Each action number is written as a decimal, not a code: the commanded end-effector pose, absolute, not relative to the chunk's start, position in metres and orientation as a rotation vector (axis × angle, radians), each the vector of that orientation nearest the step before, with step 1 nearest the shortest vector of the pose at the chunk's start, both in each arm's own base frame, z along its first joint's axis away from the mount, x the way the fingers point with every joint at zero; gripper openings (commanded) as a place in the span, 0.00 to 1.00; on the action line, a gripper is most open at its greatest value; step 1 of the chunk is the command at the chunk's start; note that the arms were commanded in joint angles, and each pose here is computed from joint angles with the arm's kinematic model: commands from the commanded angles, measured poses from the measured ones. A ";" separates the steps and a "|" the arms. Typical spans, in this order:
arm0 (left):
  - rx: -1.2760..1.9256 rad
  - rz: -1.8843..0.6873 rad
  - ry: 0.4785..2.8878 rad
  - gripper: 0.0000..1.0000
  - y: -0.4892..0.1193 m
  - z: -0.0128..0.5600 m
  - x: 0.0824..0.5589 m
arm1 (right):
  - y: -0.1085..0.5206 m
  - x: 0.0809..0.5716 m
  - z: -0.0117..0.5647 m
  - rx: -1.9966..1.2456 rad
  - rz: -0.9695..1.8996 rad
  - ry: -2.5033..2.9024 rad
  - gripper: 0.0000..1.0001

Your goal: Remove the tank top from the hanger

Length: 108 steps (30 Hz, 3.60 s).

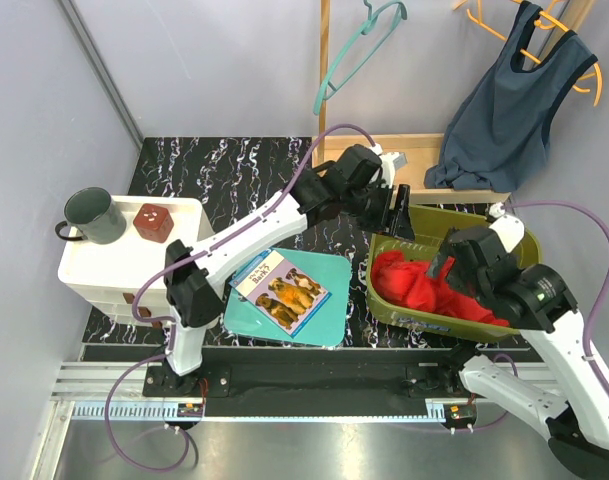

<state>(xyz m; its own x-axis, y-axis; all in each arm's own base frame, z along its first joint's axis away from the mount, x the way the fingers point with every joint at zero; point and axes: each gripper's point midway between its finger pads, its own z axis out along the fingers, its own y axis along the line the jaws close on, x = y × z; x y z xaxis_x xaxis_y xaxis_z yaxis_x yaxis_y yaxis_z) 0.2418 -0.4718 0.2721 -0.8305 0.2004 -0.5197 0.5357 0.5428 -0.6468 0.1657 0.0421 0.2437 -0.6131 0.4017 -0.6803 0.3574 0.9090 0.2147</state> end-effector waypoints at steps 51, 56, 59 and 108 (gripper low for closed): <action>0.818 -0.798 2.194 0.82 -0.238 0.283 0.187 | -0.174 0.493 0.460 0.327 -0.835 1.387 1.00; 0.803 -0.848 2.250 0.82 -0.242 0.275 0.178 | -0.188 0.499 0.466 0.199 -0.959 1.399 1.00; 0.791 -0.872 2.283 0.82 -0.243 0.271 0.174 | -0.187 0.502 0.470 0.142 -0.989 1.390 1.00; 0.611 -1.105 2.543 0.82 -0.302 0.276 0.195 | -0.199 0.546 0.448 -0.536 -0.045 1.427 0.54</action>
<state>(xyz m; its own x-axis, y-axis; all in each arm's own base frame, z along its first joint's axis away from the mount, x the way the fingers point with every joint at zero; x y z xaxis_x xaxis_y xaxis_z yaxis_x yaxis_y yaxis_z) 0.1967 -0.2972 0.2584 -0.8768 0.2741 -0.3951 0.4721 0.6471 -0.5987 0.5558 -0.2190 0.4254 0.1059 -0.3749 -0.9210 -0.2162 0.8954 -0.3893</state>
